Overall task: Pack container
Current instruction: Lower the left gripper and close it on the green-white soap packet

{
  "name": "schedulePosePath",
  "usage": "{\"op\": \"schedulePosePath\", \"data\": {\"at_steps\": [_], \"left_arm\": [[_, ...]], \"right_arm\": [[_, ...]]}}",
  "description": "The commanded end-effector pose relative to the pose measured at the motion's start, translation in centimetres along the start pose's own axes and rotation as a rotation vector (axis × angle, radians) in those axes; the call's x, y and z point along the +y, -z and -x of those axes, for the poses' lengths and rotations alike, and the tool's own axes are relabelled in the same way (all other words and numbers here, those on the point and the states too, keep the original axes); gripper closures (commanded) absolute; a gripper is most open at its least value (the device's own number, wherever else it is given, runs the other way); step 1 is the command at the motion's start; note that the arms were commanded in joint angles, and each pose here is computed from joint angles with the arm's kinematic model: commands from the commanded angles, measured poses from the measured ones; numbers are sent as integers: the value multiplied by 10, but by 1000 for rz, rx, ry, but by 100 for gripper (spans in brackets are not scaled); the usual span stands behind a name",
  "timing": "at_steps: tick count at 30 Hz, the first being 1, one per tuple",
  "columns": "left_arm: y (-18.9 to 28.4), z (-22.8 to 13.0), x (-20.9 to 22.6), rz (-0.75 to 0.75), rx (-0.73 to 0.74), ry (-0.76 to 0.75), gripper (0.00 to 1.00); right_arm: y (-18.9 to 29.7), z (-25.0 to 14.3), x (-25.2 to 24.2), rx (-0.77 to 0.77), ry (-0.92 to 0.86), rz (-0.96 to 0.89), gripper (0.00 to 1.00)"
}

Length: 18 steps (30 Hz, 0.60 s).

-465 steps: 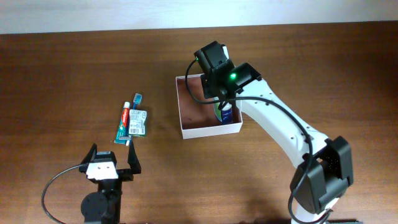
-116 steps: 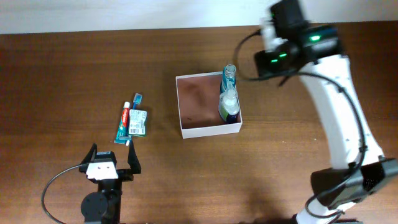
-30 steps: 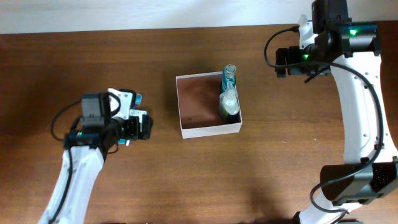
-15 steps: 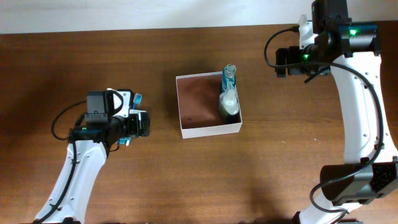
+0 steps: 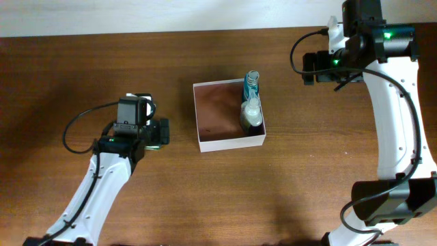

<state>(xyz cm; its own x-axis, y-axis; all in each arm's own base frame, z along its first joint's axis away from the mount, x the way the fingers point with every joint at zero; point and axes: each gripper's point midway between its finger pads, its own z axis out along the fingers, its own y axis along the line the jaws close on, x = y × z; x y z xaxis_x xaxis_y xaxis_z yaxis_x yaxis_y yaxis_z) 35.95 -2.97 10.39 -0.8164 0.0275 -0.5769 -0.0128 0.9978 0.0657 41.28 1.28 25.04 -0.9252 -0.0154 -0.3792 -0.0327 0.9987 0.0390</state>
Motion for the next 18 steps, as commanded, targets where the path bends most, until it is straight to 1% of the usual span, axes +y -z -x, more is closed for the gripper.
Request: {"op": "schedulePosePath", "data": {"at_steps": [1,6,10,14,18], "left_arm": [[-14,-2,6,48,23,15,1],[-34,-13,-9,-19,77,2,1],[-45,-17,-6,7,90,-1,0],[-59,-23,-2,43,109,-11,5],[-71,-33,-3,43,147,-51,5]], "right_arm": [[8,3,0,-25,-2,5,2],[8,3,0,-25,-2,5,2],[8,3,0,-25,-2,5,2],[8,4,0,-25,-2,5,1],[8,3,0,-25,-2,5,2]]}}
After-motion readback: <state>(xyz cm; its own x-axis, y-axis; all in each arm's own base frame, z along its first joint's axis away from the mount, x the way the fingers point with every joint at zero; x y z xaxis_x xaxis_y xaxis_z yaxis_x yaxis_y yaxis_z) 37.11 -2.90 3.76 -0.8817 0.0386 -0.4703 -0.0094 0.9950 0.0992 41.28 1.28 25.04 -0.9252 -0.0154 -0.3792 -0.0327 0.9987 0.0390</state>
